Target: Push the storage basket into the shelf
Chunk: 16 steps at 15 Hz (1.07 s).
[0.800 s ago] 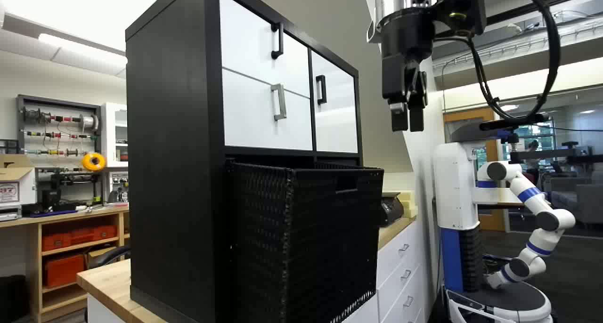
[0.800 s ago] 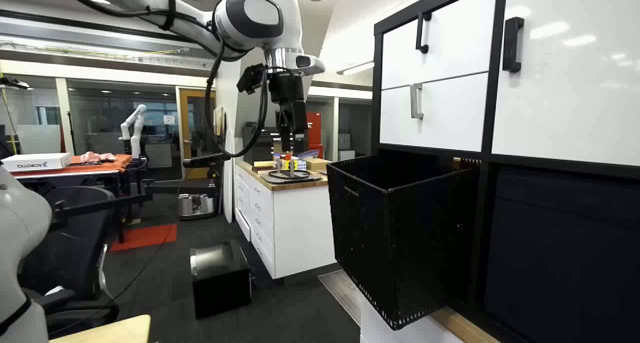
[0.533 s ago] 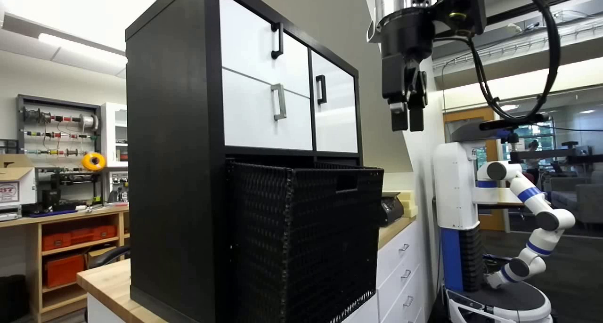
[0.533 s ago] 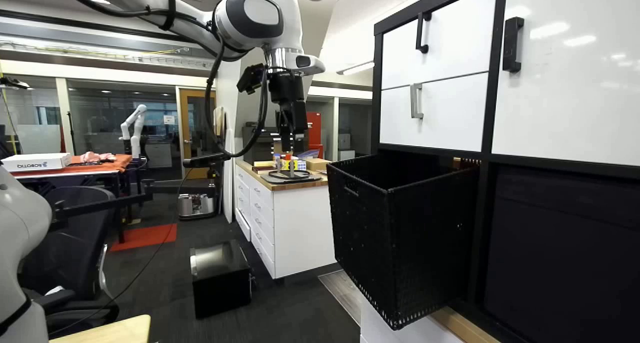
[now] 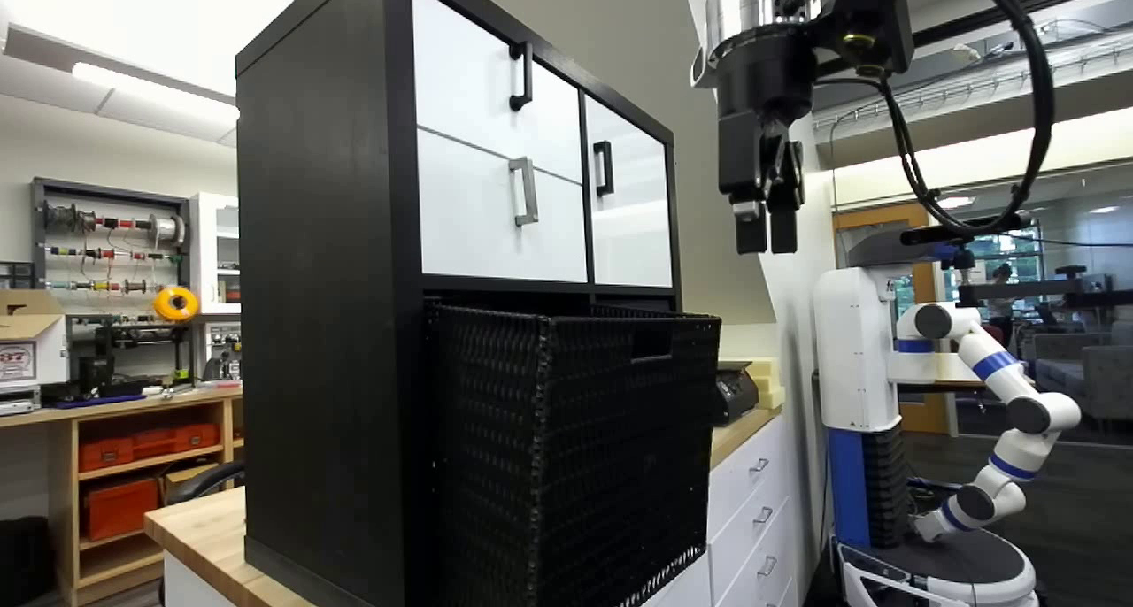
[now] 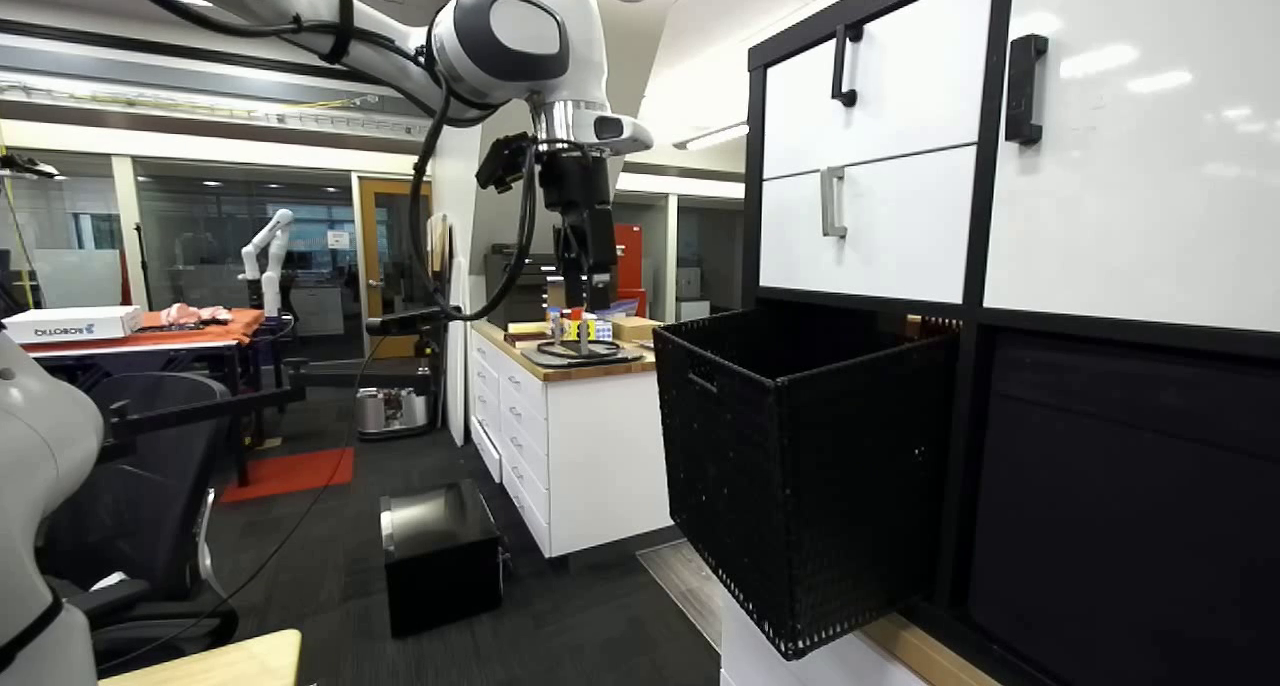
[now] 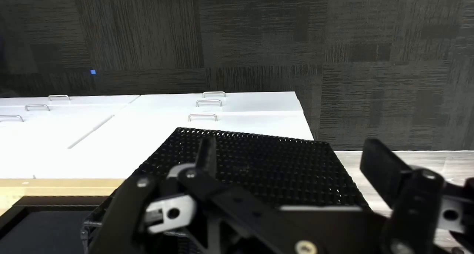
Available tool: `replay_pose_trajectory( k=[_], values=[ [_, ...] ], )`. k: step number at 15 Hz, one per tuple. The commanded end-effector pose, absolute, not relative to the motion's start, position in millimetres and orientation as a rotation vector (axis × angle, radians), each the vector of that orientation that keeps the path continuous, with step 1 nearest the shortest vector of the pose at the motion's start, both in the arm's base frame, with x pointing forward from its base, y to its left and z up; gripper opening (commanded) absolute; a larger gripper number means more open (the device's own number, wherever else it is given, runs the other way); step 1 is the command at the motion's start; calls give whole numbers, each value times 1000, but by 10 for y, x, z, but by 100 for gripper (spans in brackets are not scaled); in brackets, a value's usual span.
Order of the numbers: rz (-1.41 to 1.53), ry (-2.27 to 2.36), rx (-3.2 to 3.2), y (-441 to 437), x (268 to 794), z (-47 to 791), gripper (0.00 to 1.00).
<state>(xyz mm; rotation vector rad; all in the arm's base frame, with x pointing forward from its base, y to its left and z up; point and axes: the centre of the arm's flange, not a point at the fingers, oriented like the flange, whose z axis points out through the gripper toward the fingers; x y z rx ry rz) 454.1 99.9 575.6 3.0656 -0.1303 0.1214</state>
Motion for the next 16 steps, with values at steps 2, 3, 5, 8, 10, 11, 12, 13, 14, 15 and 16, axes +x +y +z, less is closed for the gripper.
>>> replay_pose_trajectory(
  k=[2,3,5,8,10,11,12,13,14,15,16],
  values=[
    [153,-222,3047,890,4436,5459,100],
    [156,-238,3047,871,4427,5392,100],
    [176,-267,3034,833,4417,5234,100],
    [247,-322,3035,786,4430,5035,100],
    [306,-349,3042,760,4450,4922,100],
    [325,-345,3044,746,4461,4854,100],
    [345,-336,3045,730,4474,4775,100],
    [363,-332,3046,715,4482,4710,100],
    [385,-329,3047,696,4495,4636,100],
    [407,-327,3044,679,4503,4579,100],
    [435,-316,3045,653,4538,4502,100]
  ],
)
